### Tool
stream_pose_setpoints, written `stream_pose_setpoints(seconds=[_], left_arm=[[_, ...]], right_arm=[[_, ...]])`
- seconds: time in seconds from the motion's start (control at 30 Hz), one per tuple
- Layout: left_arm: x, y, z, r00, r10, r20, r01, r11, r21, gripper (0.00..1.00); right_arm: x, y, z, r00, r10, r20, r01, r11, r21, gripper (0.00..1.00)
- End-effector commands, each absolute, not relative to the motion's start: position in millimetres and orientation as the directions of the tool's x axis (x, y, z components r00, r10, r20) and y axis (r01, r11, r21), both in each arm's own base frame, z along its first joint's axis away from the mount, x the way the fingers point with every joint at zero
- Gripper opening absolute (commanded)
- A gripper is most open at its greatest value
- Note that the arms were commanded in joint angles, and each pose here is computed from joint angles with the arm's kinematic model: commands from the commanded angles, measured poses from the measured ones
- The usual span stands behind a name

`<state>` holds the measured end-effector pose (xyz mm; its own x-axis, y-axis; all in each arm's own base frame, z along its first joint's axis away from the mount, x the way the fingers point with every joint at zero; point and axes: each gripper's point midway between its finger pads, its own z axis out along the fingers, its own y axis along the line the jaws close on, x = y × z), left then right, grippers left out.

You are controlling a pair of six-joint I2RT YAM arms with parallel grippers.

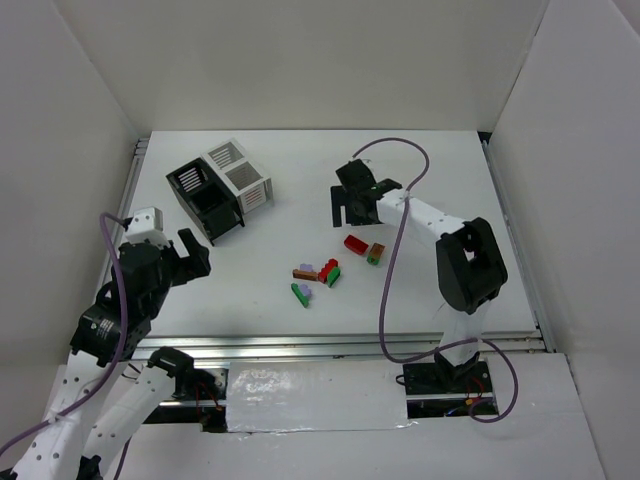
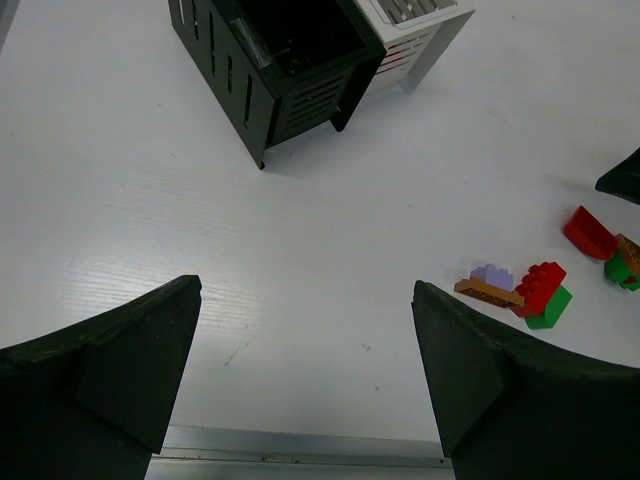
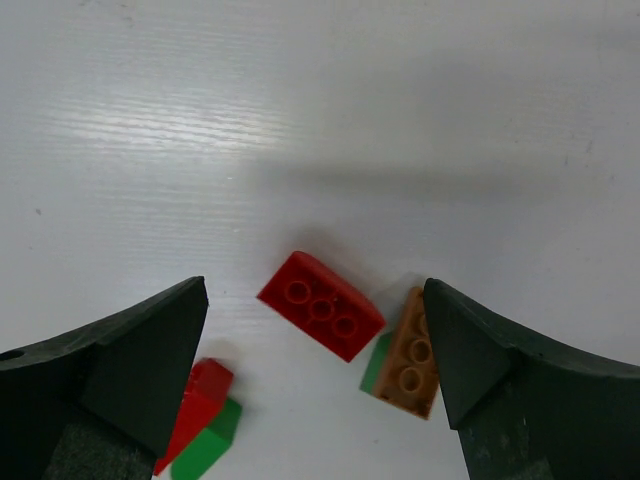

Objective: Sort the legos into containers by color

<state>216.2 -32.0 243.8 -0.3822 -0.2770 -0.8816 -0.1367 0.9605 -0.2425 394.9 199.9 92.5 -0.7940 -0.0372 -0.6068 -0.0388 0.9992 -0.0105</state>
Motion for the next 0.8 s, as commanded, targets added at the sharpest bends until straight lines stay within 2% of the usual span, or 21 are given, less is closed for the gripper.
stream_pose_setpoints(seconds=[0.0, 0.17, 0.37, 0.57, 0.67, 0.7, 0.77], left_arm=[[222.1, -38.6, 249.2, -0.370, -0.263, -0.891, -0.098, 0.965, -0.244, 0.99], [223.5, -39.9, 247.2, -0.378, -0.259, -0.889, -0.096, 0.966, -0.241, 1.00], [223.6, -40.6, 247.5, -0.379, -0.257, -0.889, -0.092, 0.966, -0.240, 1.00], [222.9, -39.8, 247.6, -0.376, -0.259, -0.889, -0.095, 0.966, -0.241, 1.00], [222.8, -40.6, 248.1, -0.376, -0.258, -0.890, -0.090, 0.966, -0.242, 0.99], [222.6, -40.5, 248.4, -0.374, -0.259, -0.891, -0.089, 0.966, -0.243, 1.00], [223.0, -40.4, 247.8, -0.376, -0.258, -0.890, -0.091, 0.966, -0.242, 0.99]], right_arm=[[390.6, 206.8, 101.8, -0.800, -0.160, -0.578, -0.212, 0.977, 0.024, 0.95], [370.9, 212.9, 78.7, -0.829, -0.267, -0.492, -0.331, 0.942, 0.046, 0.93], [371.5, 203.4, 52.1, -0.853, -0.307, -0.422, -0.337, 0.941, -0.003, 0.93], [367.1, 200.7, 30.7, -0.878, -0.321, -0.356, -0.339, 0.941, -0.013, 0.87], [363.9, 197.0, 23.4, -0.884, -0.320, -0.342, -0.332, 0.943, -0.024, 0.71], [363.0, 195.4, 21.9, -0.886, -0.319, -0.337, -0.328, 0.944, -0.030, 0.59], [365.0, 193.9, 19.9, -0.889, -0.307, -0.340, -0.313, 0.949, -0.040, 0.49]])
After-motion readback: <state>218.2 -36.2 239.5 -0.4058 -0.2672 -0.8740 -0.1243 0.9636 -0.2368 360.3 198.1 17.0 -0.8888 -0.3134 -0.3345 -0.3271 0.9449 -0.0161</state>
